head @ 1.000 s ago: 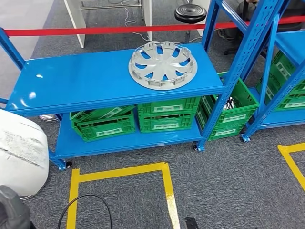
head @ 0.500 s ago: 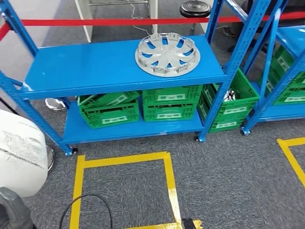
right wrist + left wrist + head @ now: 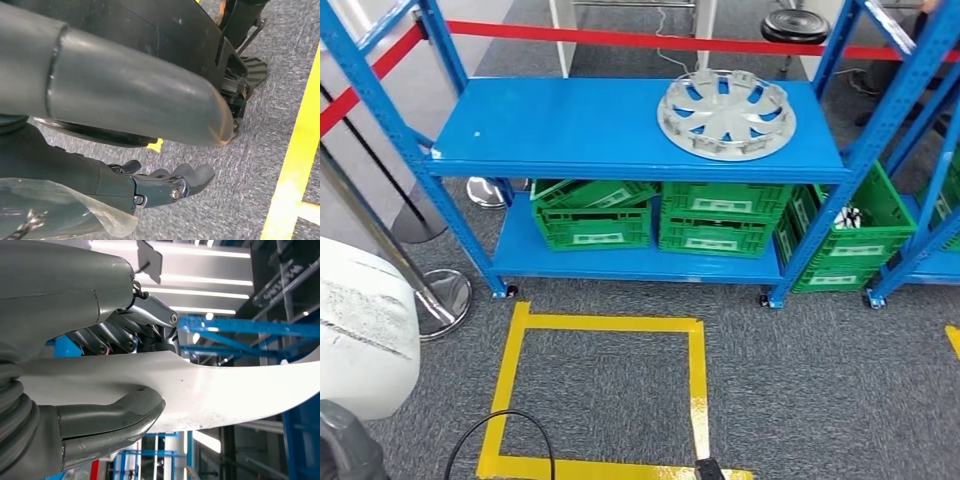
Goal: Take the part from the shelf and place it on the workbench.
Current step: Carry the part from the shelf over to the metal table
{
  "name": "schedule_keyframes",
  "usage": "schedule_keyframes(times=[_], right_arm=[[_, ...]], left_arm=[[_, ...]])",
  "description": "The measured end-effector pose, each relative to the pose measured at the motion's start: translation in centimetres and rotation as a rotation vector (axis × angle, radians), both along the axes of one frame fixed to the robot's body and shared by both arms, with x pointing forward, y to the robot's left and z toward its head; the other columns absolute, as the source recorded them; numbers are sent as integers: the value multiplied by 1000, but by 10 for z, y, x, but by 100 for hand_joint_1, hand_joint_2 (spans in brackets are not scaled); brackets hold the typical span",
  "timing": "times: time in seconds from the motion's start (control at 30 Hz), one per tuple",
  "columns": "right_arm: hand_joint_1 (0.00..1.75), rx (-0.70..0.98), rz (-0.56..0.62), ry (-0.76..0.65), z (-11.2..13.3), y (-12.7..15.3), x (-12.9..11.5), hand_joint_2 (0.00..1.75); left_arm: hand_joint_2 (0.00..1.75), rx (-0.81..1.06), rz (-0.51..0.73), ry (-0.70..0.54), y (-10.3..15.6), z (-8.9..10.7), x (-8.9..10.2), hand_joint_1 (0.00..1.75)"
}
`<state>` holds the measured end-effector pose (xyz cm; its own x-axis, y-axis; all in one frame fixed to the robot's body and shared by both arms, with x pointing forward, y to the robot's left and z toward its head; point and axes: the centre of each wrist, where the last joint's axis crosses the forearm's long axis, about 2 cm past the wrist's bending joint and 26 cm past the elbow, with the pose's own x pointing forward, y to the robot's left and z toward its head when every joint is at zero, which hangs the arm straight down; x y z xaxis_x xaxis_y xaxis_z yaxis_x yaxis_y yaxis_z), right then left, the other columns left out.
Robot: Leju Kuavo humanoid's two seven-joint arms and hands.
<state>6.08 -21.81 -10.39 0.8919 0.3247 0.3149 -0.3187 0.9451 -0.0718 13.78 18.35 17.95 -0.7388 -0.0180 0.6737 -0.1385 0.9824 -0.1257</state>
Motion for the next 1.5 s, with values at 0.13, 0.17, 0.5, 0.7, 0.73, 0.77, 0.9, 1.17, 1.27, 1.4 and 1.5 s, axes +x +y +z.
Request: schedule_keyframes(times=[0.13, 0.17, 0.5, 0.7, 0.73, 0.77, 0.9, 1.17, 1.27, 1.4, 1.5], right_arm=[[0, 2, 26, -14, 1, 1, 4, 0], [0, 2, 31, -12, 1, 1, 4, 0], [0, 5, 36, 0, 0, 2, -1, 0], [0, 9, 23, 11, 0, 3, -3, 0], [0, 10, 21, 13, 0, 3, -4, 0], [0, 11, 20, 15, 0, 3, -5, 0], [0, 16, 9, 13, 0, 4, -5, 0], [0, 23, 5, 10, 0, 4, -5, 0], [0, 22, 5, 17, 0, 4, -7, 0], [0, 20, 9, 16, -1, 3, -7, 0], [0, 21, 13, 7, -1, 3, -7, 0]], left_arm=[[175, 4, 4, -4, -2, 1, -1, 175], [175, 4, 4, -6, -2, 1, -1, 175], [175, -1, -29, -17, -8, 3, -2, 175], [175, -15, -52, -25, -11, 5, 0, 175], [175, -17, -54, -26, -11, 6, 1, 175], [175, -19, -57, -26, -11, 6, 1, 175], [175, -18, -79, -27, -11, 5, 1, 175], [175, -54, -52, 2, -6, 4, 4, 175], [175, -69, -32, 17, -2, 2, 4, 175], [175, -75, -10, 38, 2, -1, 3, 175], [175, -75, -5, 43, 5, -2, 4, 175]])
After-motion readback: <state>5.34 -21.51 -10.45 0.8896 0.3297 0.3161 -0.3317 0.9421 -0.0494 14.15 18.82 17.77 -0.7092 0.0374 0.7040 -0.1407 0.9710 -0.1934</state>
